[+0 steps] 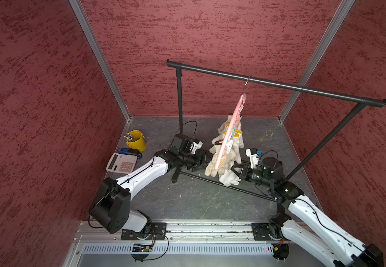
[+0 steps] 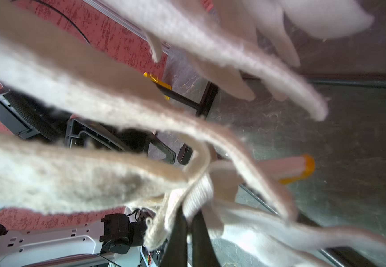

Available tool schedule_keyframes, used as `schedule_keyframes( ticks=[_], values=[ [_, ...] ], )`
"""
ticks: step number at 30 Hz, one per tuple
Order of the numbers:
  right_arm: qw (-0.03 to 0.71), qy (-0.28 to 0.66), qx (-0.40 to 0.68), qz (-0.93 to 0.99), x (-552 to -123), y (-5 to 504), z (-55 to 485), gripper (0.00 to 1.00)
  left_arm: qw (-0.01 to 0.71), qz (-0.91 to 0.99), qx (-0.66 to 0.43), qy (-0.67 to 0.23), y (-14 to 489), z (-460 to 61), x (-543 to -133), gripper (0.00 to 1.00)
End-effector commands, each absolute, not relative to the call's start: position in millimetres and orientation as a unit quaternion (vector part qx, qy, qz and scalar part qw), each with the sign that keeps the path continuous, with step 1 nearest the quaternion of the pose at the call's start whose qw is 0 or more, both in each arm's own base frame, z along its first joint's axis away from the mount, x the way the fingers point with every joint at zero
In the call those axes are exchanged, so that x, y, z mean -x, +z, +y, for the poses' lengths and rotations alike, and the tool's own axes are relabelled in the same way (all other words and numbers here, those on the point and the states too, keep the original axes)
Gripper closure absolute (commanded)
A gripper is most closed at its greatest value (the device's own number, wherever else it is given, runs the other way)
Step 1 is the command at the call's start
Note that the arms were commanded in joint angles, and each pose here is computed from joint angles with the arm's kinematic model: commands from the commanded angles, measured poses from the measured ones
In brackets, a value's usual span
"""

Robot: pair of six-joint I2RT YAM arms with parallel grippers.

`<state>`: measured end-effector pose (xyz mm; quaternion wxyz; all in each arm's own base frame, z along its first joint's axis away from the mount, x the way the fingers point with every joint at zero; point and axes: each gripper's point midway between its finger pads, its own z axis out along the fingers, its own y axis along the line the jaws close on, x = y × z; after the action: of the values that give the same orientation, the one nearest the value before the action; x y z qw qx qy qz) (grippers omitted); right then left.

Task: Clip the gloves onto a hanger to dry
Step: Place the glove at the center of the board, then pick up the glove from the center of the board.

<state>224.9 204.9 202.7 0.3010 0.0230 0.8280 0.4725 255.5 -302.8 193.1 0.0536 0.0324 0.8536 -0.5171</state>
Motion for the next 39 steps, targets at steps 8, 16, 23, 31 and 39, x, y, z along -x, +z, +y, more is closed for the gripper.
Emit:
schedule_keyframes(
  ticks=[8, 16, 23, 31, 39],
  values=[
    [0.198, 0.537, 0.053, 0.818, -189, 190, 260, 1.0, 0.098, 0.861, 0.015, -0.499, 202, -266, -263, 0.2],
    [0.196, 0.466, 0.016, 0.863, -182, 157, 247, 0.81, 0.114, 0.885, 0.043, -0.45, 187, -242, -266, 0.2],
    [0.208, 0.329, -0.112, 0.914, -190, 123, 191, 0.5, 0.093, 0.932, 0.085, -0.34, 152, -204, -248, 0.2],
    [0.217, 0.299, -0.114, 0.922, -192, 126, 181, 0.48, 0.001, 0.929, 0.163, -0.332, 137, -190, -212, 0.2],
    [0.253, 0.291, -0.1, 0.917, -212, 138, 187, 0.47, -0.142, 0.796, 0.423, -0.409, 125, -200, -174, 0.21]
  ],
)
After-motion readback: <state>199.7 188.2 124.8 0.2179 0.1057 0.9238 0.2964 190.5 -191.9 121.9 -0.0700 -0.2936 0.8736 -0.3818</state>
